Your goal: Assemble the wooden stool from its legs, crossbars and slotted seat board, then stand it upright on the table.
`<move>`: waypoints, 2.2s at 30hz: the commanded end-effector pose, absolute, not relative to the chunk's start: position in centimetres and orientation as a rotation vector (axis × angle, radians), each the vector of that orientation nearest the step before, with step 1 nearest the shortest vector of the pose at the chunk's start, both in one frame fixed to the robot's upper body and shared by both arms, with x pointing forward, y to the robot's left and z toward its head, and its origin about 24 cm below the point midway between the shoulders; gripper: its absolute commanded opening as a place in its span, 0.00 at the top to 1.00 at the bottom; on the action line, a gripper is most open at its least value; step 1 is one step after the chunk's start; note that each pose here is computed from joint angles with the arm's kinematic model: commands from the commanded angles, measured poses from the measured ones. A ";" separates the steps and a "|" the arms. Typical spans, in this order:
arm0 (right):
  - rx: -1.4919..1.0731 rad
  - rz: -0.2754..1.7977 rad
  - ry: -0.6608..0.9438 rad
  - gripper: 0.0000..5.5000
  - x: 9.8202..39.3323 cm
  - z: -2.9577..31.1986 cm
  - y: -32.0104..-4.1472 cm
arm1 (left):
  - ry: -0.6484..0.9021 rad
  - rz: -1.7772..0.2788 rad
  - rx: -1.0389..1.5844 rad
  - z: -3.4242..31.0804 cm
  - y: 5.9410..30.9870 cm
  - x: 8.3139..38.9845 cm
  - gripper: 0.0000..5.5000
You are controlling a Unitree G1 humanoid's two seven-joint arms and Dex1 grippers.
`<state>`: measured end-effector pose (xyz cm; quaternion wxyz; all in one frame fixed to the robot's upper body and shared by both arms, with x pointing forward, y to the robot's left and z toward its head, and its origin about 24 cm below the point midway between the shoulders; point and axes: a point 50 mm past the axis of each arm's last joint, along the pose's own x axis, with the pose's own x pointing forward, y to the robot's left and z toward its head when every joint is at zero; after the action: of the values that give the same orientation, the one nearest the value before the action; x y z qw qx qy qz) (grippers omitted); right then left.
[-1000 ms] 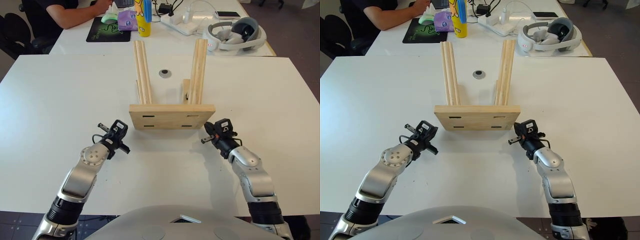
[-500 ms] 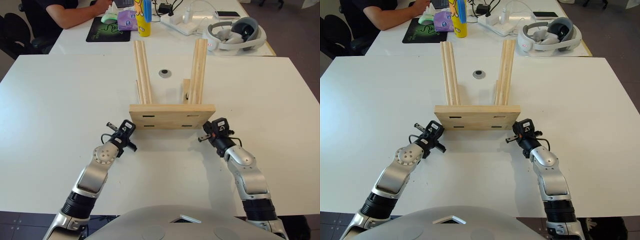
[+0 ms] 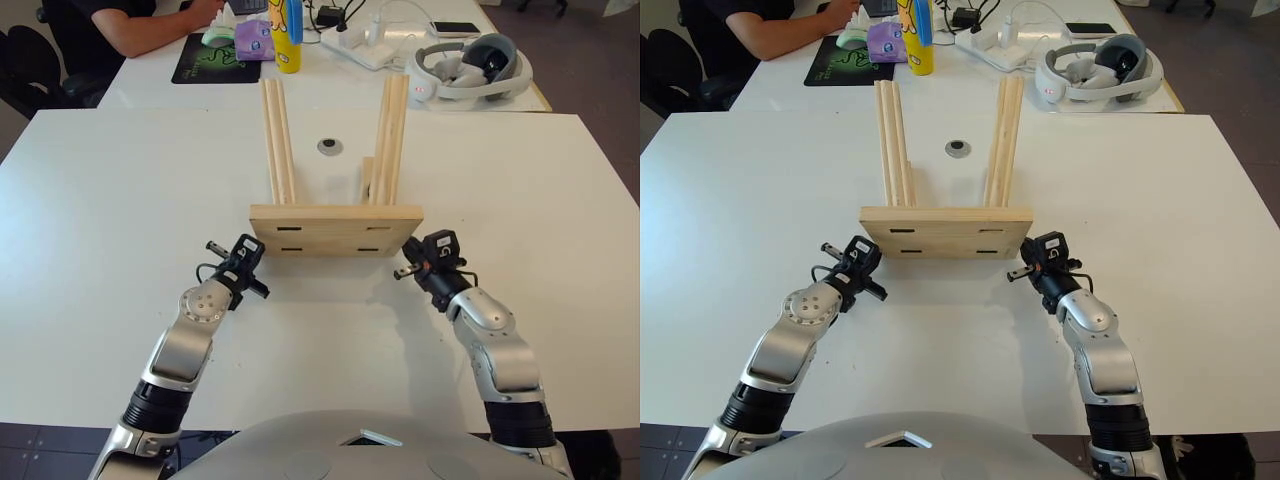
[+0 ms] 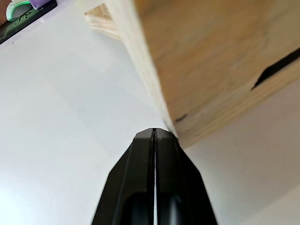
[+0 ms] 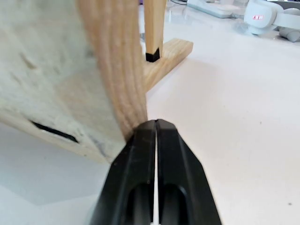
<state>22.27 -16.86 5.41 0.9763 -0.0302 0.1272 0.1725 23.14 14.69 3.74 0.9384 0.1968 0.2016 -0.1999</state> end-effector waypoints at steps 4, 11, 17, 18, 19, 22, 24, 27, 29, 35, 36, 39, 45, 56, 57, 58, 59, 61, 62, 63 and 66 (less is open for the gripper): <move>-0.002 0.466 0.150 0.99 23.5 9.2 -14.4 | 0.233 -0.522 0.309 8.3 11.5 24.4 1.00; 0.004 0.473 0.111 0.99 24.1 11.0 -14.2 | 0.132 -0.530 0.265 11.7 10.9 25.2 1.00; -0.004 0.483 0.000 0.99 25.0 14.9 -14.2 | 0.029 -0.517 0.244 15.5 10.9 26.2 1.00; -0.005 0.487 -0.016 0.99 25.1 15.5 -14.2 | 0.018 -0.516 0.242 16.0 10.9 26.3 1.00; -0.006 0.490 -0.028 0.99 25.2 16.0 -14.2 | 0.011 -0.515 0.240 16.4 10.9 26.4 1.00; -0.013 0.504 -0.058 0.99 25.4 17.2 -14.1 | -0.009 -0.513 0.232 17.4 10.9 26.5 1.00; -0.016 0.509 -0.068 0.99 25.5 17.7 -14.1 | -0.027 -0.511 0.222 18.2 10.9 26.6 1.00; -0.021 0.513 -0.071 0.99 25.5 18.0 -14.2 | -0.049 -0.509 0.211 19.1 10.9 26.7 1.00; -0.027 0.516 -0.080 0.99 25.6 18.4 -14.3 | -0.068 -0.506 0.210 19.9 11.0 26.9 1.00; -0.048 0.513 -0.105 0.99 26.3 19.4 -14.8 | -0.099 -0.497 0.202 21.4 11.3 27.3 1.00; -0.049 0.509 -0.106 0.99 26.4 19.4 -14.9 | -0.104 -0.496 0.199 21.6 11.3 27.3 1.00; -0.057 0.505 -0.093 0.99 26.7 19.2 -15.1 | -0.101 -0.482 0.215 21.7 11.6 27.6 1.00; -0.115 0.451 0.025 0.99 26.3 15.9 -16.3 | -0.011 -0.488 0.257 19.2 12.4 27.2 1.00; -0.019 0.241 -0.216 0.99 27.7 17.2 -18.5 | -0.579 -0.015 0.293 24.9 17.4 27.6 1.00; -0.004 0.230 -0.224 0.99 27.9 17.1 -18.5 | -0.565 0.020 0.298 24.5 18.2 28.1 1.00; 0.010 0.212 -0.227 0.99 28.3 17.1 -18.4 | -0.539 0.042 0.294 23.8 19.0 28.8 1.00; 0.035 0.177 -0.221 0.99 28.8 17.0 -18.5 | -0.483 0.063 0.287 22.8 19.8 29.7 1.00; 0.057 0.123 -0.219 0.99 30.0 17.0 -18.6 | -0.409 0.136 0.201 21.1 21.8 31.3 1.00; 0.046 0.078 -0.200 0.99 30.7 16.9 -18.9 | -0.376 0.164 0.189 20.4 22.6 32.0 1.00; 0.018 0.018 -0.171 0.99 31.3 16.7 -19.2 | -0.358 0.183 0.175 20.0 23.1 32.5 1.00; 0.088 -0.065 -0.131 0.99 32.4 16.4 -20.0 | -0.307 0.205 0.182 18.7 23.5 33.8 1.00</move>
<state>31.79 -19.74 16.19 0.9973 0.0217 -0.0683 -0.0189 32.90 23.63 18.40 0.9804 0.0880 -0.1457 0.0989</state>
